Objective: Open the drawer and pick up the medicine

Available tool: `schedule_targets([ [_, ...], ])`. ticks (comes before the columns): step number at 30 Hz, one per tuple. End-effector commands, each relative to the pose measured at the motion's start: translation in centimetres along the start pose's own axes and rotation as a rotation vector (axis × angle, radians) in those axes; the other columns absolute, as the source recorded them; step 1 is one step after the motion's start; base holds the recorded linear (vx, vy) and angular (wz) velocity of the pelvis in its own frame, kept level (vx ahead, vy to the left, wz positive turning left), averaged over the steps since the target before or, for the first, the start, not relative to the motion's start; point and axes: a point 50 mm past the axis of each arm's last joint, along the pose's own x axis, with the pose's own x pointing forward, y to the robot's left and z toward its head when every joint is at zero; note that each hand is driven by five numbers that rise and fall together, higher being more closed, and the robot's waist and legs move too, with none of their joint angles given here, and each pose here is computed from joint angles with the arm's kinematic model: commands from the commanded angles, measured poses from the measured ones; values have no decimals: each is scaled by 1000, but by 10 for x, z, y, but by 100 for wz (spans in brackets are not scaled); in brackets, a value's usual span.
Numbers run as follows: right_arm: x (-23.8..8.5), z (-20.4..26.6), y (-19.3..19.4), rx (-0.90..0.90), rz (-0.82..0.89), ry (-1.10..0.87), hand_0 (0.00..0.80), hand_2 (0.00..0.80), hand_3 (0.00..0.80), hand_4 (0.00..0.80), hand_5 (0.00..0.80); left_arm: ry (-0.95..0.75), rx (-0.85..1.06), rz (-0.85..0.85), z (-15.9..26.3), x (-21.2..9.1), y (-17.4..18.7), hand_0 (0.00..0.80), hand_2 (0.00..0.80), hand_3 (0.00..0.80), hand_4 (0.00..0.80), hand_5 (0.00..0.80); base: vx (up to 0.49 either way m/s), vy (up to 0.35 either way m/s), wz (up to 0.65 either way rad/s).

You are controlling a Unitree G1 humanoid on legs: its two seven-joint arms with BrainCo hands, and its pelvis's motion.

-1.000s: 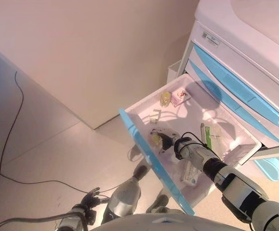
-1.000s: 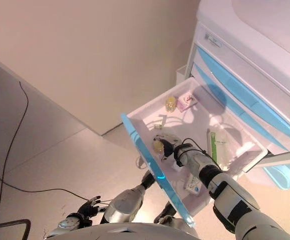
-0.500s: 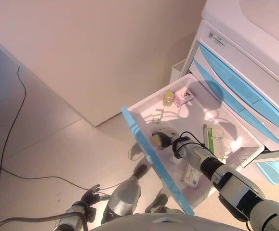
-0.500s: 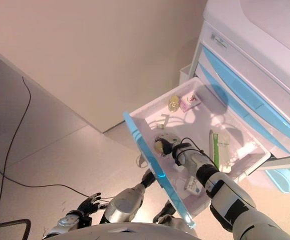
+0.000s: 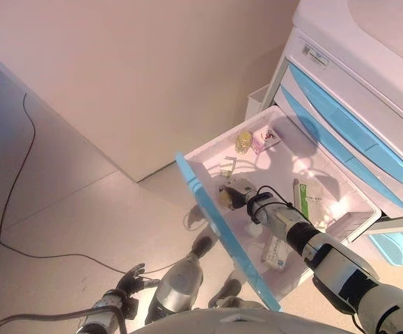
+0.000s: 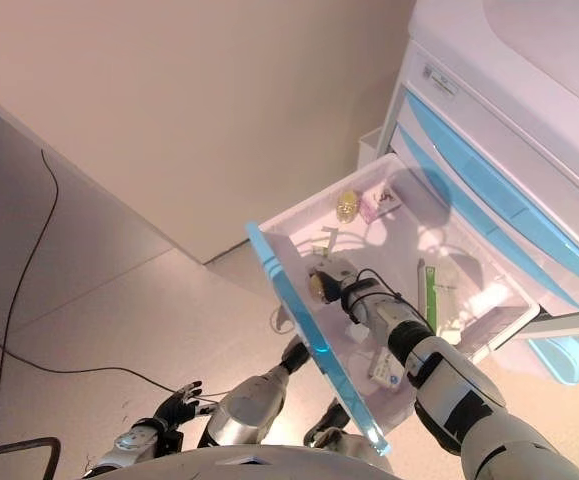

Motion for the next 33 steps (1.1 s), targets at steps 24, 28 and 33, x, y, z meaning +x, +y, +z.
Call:
schedule_targets([
  [24,-136,-38,-237,373,-210,-392,800,800,800,800,800,144,54,149,-17,-15,58,0,0,0,0,0,35,15,-38],
  [28,-161,-63,-265,400,-386,-322,800,800,800,800,800,151,53,128,-20,-15,52,0,0,0,0,0,87,13,-26],
  [33,-188,-97,-301,504,-628,-228,800,800,800,800,800,195,85,86,-32,-19,48,0,0,0,0,0,109,-12,-9],
])
